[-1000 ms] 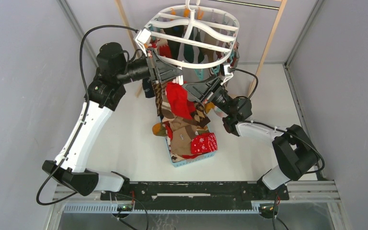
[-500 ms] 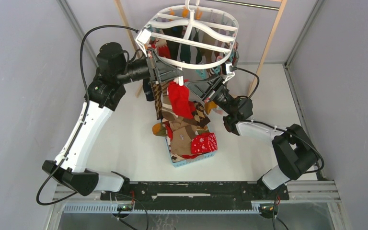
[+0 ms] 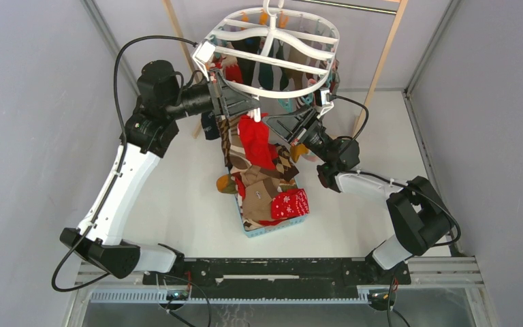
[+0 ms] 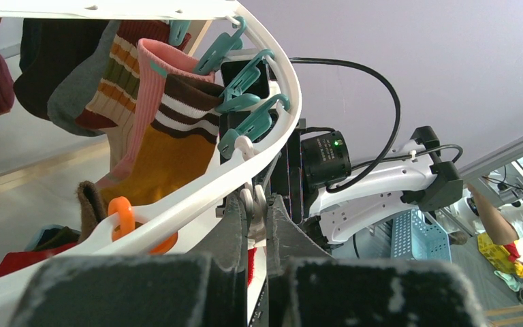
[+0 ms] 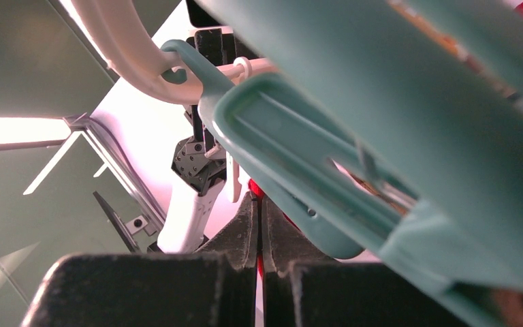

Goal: Clip the socks to the hanger
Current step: Clamp the sock onto the hanger.

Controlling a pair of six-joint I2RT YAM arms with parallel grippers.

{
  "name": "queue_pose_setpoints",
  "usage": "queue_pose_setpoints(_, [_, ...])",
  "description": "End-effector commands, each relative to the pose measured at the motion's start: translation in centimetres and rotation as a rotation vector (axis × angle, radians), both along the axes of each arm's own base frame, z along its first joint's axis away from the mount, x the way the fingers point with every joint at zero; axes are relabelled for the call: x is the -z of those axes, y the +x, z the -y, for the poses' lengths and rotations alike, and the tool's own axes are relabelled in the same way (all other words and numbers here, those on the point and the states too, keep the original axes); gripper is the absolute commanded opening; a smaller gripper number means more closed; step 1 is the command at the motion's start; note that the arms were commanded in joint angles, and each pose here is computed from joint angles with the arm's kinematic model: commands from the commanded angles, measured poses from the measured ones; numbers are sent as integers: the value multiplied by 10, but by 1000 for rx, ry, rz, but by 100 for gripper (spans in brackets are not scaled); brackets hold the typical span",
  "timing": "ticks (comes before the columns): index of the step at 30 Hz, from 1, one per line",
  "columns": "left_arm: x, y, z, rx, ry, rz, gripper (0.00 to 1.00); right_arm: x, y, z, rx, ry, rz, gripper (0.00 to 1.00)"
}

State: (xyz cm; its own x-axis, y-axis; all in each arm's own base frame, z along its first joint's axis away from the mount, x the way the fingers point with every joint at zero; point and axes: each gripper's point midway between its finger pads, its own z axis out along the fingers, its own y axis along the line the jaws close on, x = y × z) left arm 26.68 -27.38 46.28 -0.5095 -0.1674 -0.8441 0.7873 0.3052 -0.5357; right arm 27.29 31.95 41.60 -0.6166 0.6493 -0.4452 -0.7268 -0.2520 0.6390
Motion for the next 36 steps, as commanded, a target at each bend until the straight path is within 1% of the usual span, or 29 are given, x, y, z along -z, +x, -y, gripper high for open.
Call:
queue_pose_setpoints(1, [-13,-23,-1,68,-14,53,0,-45,-20,20,-2,98,124,0])
queue_pose_setpoints(17, [-11,-20,-1,63,-8,59,0,-56,-17,21,2,150,100,0])
queue_pose_setpoints(26, [-11,-21,-2,59,-7,62,0,-57,-18,18,-8,150,102,0])
queue_pose_setpoints(27, [-10,-20,-2,57,-6,61,3,-57,-18,18,-7,149,103,0])
queue_pose_setpoints(29, [-11,-20,-2,56,-6,62,11,-58,-18,18,-4,151,106,0])
queue_pose_setpoints(31, [-10,-21,-2,56,-5,62,17,-59,-19,18,-3,153,108,0])
queue_pose_setpoints(34, [-10,-20,-2,50,-5,65,35,-60,-19,17,-3,153,115,0])
queue_pose_setpoints(36, [-11,-20,-3,46,-6,68,37,-61,-19,17,-1,155,116,0])
